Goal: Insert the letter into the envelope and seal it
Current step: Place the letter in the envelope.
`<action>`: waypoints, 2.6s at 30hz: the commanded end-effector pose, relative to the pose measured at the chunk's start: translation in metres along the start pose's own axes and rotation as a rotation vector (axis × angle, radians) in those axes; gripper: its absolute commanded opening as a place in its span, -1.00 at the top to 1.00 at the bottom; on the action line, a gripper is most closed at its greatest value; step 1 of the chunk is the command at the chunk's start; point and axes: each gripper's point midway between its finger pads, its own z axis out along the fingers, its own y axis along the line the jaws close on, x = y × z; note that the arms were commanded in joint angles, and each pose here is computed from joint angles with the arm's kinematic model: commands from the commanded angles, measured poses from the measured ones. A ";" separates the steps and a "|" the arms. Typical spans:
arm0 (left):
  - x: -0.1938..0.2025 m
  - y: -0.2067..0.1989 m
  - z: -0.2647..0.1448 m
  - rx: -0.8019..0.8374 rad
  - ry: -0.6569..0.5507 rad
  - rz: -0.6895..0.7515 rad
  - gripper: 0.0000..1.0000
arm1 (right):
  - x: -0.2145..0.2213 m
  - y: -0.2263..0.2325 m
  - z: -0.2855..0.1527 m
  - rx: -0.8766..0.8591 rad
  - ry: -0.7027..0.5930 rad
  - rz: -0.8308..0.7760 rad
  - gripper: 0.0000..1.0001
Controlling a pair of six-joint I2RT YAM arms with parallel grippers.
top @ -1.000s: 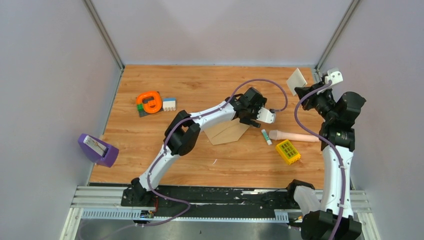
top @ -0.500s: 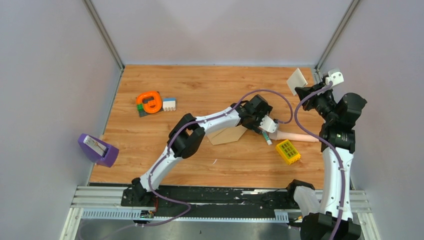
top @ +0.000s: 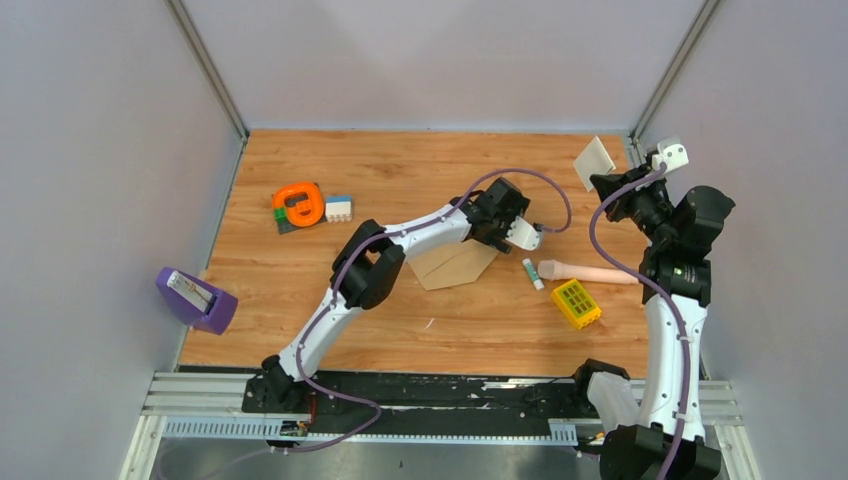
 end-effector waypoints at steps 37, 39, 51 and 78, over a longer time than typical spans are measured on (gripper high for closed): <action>0.169 0.054 -0.135 -0.197 0.104 -0.626 -1.00 | 0.016 0.018 0.014 -0.177 0.040 0.143 1.00; 0.168 0.063 -0.154 -0.232 0.075 -0.672 -1.00 | 0.017 0.019 0.016 -0.190 0.051 0.174 1.00; 0.139 0.034 -0.240 -0.245 -0.140 -0.945 -1.00 | 0.047 0.035 0.041 -0.375 0.206 0.431 1.00; 0.113 -0.058 -0.233 0.129 -0.625 -1.556 -1.00 | 0.194 0.150 0.103 -0.653 0.857 0.709 1.00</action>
